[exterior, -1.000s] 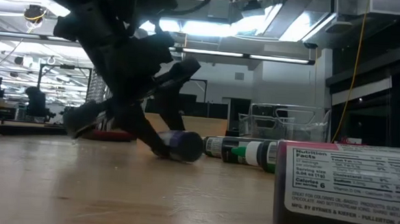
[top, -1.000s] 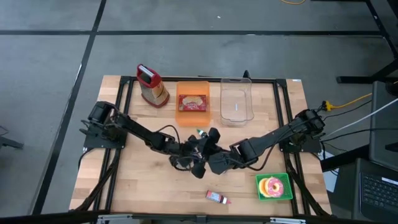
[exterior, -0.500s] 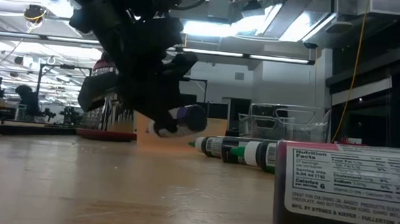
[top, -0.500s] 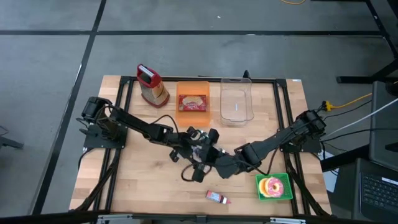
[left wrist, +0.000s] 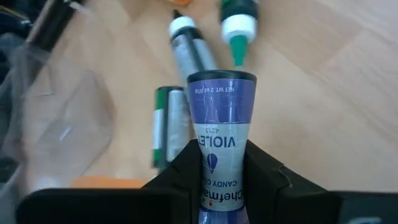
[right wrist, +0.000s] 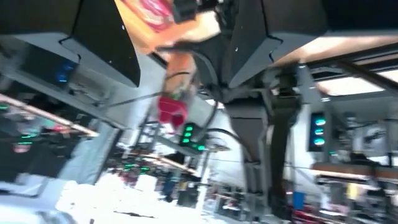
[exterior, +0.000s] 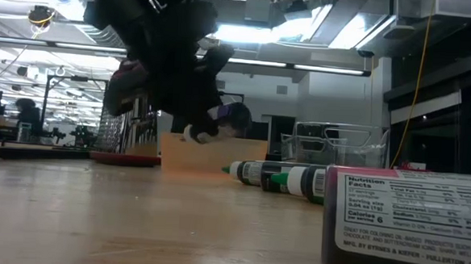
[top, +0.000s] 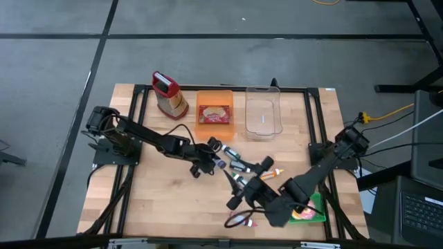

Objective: Pick & Place Food Item
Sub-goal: Put the purple food coloring into the transparent bin

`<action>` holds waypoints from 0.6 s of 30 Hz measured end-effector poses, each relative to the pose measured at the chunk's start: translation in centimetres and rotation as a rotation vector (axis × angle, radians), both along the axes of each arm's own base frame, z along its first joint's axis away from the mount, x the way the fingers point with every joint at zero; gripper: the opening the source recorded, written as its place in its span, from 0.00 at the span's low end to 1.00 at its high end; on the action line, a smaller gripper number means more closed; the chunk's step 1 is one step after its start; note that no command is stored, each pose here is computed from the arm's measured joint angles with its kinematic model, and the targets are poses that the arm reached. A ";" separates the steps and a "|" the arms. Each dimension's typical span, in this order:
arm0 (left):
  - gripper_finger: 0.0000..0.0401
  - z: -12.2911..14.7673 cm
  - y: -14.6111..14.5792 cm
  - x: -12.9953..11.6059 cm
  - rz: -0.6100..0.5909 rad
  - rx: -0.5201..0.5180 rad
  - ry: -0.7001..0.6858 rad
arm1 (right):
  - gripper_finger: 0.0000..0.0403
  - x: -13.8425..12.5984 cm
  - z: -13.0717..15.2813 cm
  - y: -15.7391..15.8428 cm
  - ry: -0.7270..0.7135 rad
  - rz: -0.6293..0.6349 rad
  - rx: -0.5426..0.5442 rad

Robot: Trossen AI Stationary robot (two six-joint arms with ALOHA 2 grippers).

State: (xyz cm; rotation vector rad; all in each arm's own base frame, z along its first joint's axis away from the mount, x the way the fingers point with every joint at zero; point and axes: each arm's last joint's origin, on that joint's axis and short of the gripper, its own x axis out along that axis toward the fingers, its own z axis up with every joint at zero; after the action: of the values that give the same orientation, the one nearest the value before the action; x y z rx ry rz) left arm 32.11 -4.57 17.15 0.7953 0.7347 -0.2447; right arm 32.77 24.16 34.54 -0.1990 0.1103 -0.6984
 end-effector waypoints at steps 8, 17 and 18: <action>0.18 5.6 1.9 0.3 0.050 -0.061 -0.355 | 0.61 -1.0 0.0 0.9 -0.011 -0.054 -0.015; 0.18 9.6 5.6 0.2 0.005 -0.178 -0.641 | 0.61 -0.3 0.0 0.1 -0.006 -0.061 -0.015; 0.18 9.5 6.0 0.5 0.005 -0.194 -0.664 | 0.61 -0.2 0.0 -0.1 -0.006 -0.064 -0.015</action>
State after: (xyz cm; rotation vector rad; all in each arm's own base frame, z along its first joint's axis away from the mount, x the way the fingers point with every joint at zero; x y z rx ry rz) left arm 32.60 1.45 26.66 0.6335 0.0838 -0.0359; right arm 32.60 24.07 34.57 -0.2081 0.1065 -0.7641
